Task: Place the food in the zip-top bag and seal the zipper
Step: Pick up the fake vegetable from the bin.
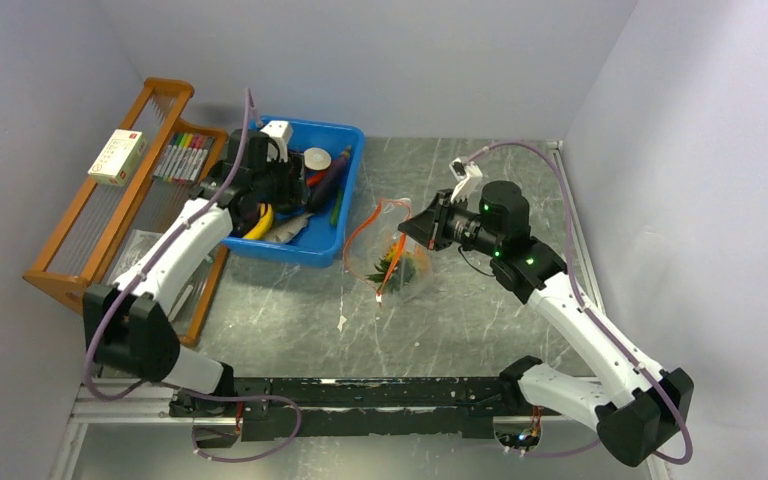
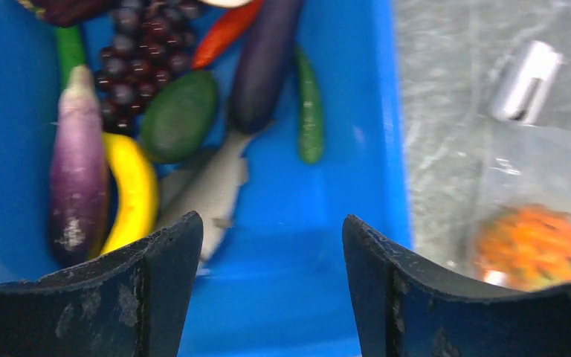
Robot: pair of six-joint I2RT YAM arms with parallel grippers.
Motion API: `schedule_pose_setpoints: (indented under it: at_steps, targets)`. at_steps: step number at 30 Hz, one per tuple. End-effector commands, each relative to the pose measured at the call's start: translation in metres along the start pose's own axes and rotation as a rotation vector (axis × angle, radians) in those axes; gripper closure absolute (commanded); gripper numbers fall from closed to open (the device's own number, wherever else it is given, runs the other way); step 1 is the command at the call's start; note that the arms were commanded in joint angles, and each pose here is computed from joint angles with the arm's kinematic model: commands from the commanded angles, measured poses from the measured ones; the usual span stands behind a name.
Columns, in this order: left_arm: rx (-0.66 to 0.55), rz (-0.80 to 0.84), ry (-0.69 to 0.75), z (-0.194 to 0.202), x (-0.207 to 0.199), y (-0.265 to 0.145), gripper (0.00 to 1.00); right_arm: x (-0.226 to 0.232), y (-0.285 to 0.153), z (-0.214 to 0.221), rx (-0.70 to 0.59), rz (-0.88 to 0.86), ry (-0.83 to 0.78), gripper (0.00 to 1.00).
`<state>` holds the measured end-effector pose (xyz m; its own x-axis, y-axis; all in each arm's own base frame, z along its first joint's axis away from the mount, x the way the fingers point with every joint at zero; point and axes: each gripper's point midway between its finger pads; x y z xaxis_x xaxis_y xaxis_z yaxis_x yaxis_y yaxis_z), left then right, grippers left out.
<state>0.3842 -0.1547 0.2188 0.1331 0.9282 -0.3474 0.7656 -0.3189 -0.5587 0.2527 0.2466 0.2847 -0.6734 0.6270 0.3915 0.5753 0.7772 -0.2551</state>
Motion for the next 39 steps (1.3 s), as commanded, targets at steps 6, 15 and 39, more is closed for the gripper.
schedule_pose_setpoints:
  at_steps: [6, 15, 39]
  targets:
    - [0.029, -0.34, 0.168, -0.03, 0.083, 0.039, 0.45, 0.005, -0.013, -0.009, -0.046, 0.0, -0.05, 1.0]
    - [0.065, -0.507, 0.22, -0.03, 0.155, 0.061, 0.42, 0.009, -0.019, -0.018, -0.075, 0.003, -0.039, 1.0]
    - [0.221, -0.494, 0.166, 0.025, 0.19, 0.102, 0.54, 0.015, -0.021, -0.025, -0.093, -0.016, -0.042, 1.0]
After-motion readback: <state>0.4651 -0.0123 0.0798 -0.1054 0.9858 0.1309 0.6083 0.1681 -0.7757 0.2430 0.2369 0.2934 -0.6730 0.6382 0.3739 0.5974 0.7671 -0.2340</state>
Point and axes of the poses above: each gripper's point midway between its finger pads, its own y axis out along the fingers, its own x axis along the line the jaws close on, z = x × y, and after that the axes turned 12 degrees about -y, right-handed
